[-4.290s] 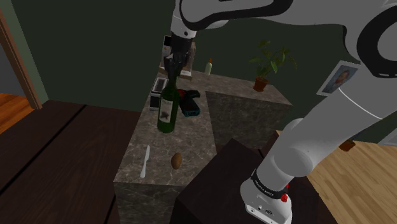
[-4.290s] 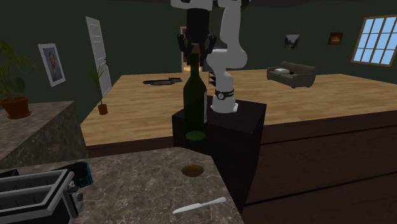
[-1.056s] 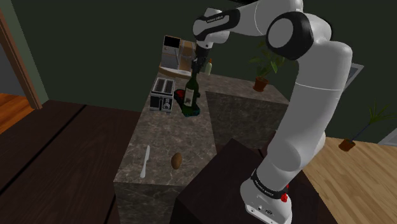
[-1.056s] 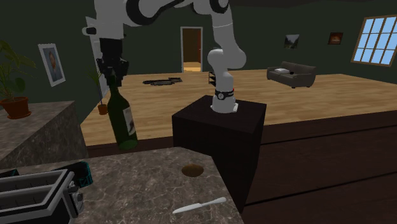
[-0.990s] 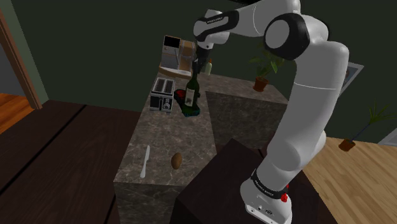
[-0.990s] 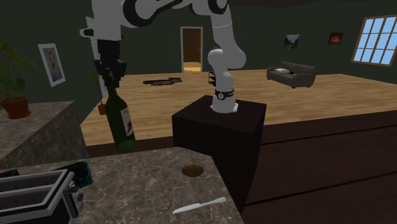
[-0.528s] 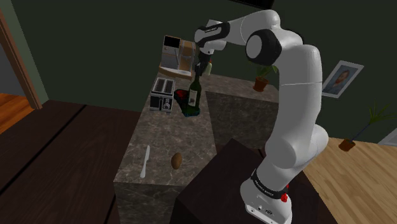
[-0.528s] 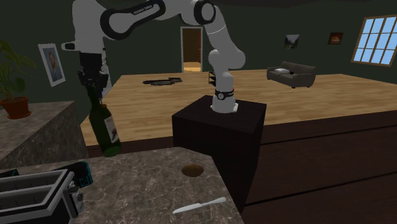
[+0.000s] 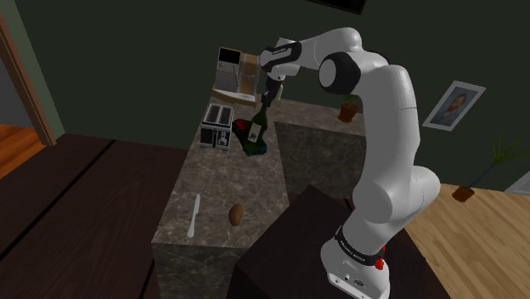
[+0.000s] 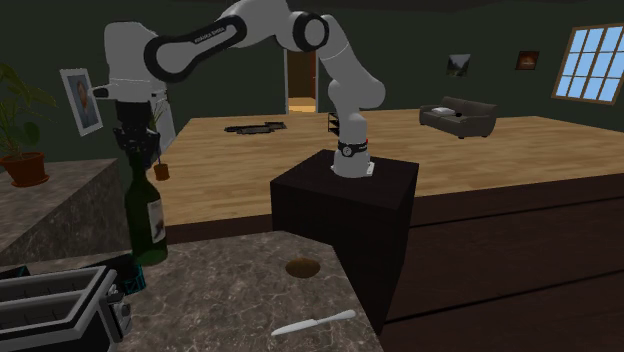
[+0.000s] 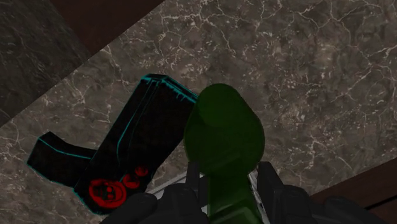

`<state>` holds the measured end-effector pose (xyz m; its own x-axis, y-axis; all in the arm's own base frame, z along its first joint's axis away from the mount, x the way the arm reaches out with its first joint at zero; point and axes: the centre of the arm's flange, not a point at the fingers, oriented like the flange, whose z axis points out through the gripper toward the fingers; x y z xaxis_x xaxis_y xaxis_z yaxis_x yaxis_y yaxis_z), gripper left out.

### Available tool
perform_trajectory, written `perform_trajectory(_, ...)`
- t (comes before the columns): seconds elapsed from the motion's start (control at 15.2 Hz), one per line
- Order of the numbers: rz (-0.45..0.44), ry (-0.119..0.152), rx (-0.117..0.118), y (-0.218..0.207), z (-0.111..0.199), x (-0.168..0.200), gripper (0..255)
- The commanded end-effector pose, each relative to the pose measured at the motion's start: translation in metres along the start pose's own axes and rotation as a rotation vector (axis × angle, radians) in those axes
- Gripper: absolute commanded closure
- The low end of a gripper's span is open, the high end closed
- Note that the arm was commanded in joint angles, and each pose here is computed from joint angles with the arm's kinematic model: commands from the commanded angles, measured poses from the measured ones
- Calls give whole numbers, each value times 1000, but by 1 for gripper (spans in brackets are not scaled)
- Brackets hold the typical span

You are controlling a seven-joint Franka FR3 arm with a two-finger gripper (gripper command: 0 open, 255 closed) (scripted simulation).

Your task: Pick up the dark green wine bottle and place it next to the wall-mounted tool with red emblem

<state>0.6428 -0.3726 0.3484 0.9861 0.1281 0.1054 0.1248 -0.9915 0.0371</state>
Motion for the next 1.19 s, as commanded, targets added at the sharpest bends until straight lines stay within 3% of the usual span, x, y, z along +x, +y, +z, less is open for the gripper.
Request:
perform_trajectory(0.0,0,1,-1,-1,10,-1,255)
perform_trajectory(1.12,0,1,-1,-5,97,-10,255)
